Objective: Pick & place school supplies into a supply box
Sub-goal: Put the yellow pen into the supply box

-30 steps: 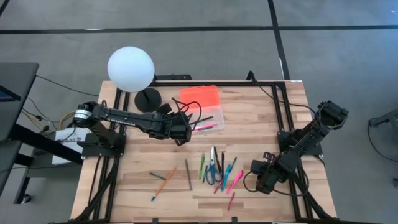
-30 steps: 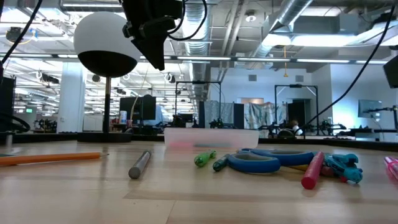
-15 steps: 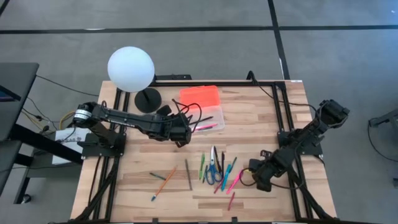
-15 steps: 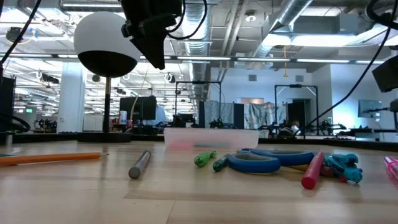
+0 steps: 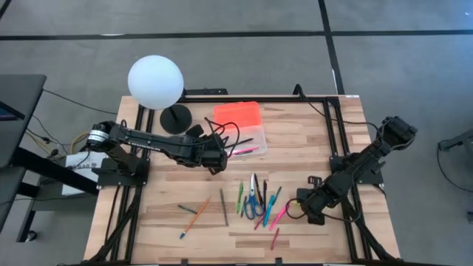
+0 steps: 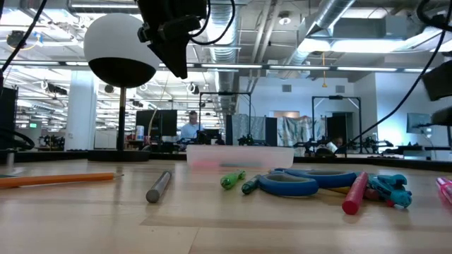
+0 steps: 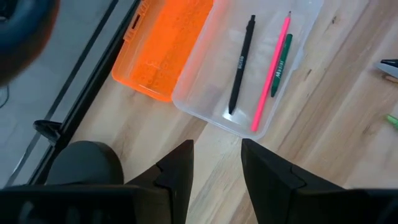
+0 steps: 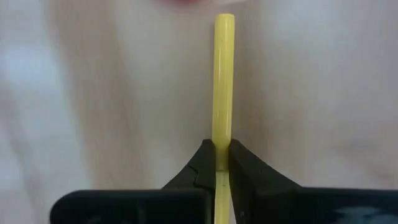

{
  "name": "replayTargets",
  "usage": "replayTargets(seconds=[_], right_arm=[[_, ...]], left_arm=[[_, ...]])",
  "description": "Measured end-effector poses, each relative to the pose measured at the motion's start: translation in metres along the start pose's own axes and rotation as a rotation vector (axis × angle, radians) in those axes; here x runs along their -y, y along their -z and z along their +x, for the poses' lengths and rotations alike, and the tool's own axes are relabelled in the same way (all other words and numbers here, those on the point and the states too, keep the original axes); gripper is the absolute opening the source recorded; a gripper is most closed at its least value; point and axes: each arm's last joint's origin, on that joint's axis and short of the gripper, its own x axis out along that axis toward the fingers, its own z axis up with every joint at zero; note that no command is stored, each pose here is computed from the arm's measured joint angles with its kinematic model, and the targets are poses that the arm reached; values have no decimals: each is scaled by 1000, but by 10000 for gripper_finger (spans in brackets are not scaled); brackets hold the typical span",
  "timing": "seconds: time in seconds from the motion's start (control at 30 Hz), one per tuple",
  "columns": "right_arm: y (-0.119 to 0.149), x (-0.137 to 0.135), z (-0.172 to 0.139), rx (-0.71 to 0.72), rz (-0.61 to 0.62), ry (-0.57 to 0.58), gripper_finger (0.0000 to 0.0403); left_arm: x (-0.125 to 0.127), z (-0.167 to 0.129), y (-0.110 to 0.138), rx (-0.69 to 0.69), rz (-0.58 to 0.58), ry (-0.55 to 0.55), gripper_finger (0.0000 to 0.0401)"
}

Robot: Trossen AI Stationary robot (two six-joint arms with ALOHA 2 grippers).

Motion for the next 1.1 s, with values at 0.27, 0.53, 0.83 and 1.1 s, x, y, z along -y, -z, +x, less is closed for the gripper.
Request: replayTargets(seconds=[0.27, 0.53, 0.83, 1.1], right_arm=[[-3, 5, -13, 57, 19, -23, 3], [-16, 25, -34, 170, 14, -20, 2], [-67, 71, -63, 308, -123, 88, 4], [-90, 116, -73, 264, -54, -82, 1]], left_arm=[[0, -2, 5, -27, 25, -22, 130], [4, -15, 25, -111, 48, -75, 130], [14, -29, 39, -96, 63, -98, 130], [20, -39, 49, -80, -39, -110, 130]])
